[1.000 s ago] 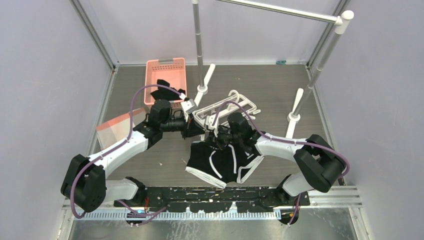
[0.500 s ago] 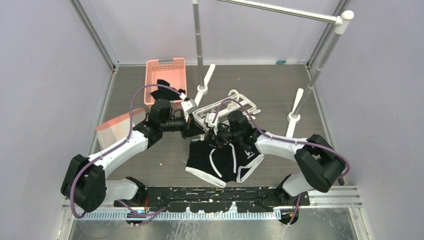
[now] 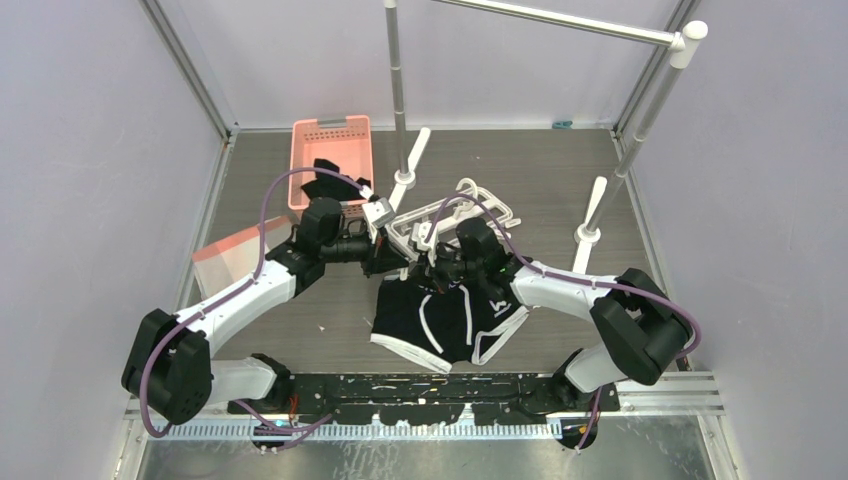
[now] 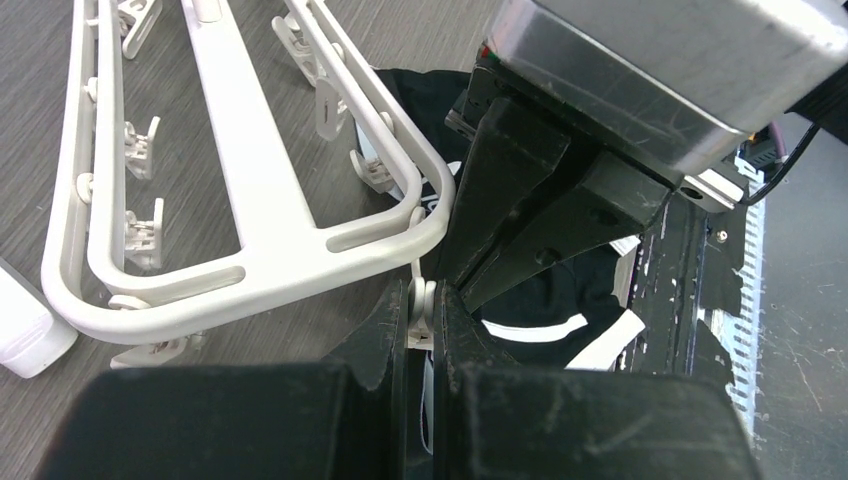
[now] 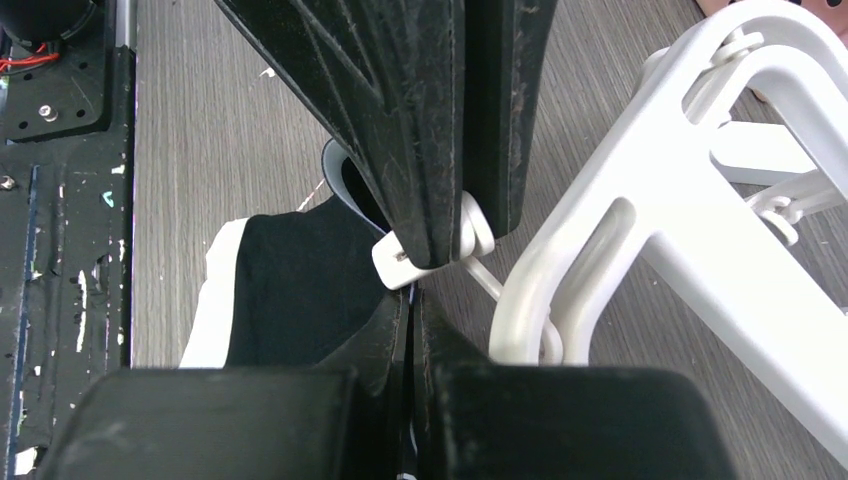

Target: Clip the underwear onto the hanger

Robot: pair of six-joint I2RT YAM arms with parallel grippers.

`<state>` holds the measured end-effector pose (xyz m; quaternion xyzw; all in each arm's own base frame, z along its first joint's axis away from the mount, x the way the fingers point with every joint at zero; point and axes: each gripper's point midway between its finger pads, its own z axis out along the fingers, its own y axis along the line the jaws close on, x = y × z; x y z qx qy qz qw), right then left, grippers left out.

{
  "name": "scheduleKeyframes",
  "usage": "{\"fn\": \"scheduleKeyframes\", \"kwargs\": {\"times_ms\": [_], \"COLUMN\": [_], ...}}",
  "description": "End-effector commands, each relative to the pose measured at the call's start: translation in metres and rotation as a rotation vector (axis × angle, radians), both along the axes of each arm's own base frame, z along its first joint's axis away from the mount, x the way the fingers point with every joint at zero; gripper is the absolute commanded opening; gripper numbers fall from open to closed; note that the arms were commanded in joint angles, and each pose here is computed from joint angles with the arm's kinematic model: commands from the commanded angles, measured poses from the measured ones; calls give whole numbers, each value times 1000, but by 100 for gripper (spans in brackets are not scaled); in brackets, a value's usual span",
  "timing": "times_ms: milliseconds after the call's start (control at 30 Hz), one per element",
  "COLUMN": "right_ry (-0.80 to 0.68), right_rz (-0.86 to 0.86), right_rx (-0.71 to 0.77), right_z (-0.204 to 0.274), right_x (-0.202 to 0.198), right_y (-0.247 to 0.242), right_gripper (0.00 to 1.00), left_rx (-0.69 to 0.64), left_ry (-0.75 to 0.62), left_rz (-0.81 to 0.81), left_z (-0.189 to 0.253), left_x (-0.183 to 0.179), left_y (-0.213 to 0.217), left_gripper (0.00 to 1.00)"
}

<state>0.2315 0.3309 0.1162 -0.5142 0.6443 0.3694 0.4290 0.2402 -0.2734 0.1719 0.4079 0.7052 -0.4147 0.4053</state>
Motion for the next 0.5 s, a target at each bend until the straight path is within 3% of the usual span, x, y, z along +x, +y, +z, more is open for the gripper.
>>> {"fn": "scheduleKeyframes", "kwargs": {"times_ms": [0, 467], "right_ry": [-98, -111], "right_rz": [-41, -38], "right_rx": [52, 19], "right_z": [37, 42], "right_x": [22, 23], "right_y": [0, -6], "right_gripper": [1, 1], "left_rx": [-51, -4], "left_ry": [-83, -107], "left_rz": [-43, -51], "left_z": [33, 27], "left_x": [0, -2], "left_y": [-6, -3], "left_gripper": [0, 0]}}
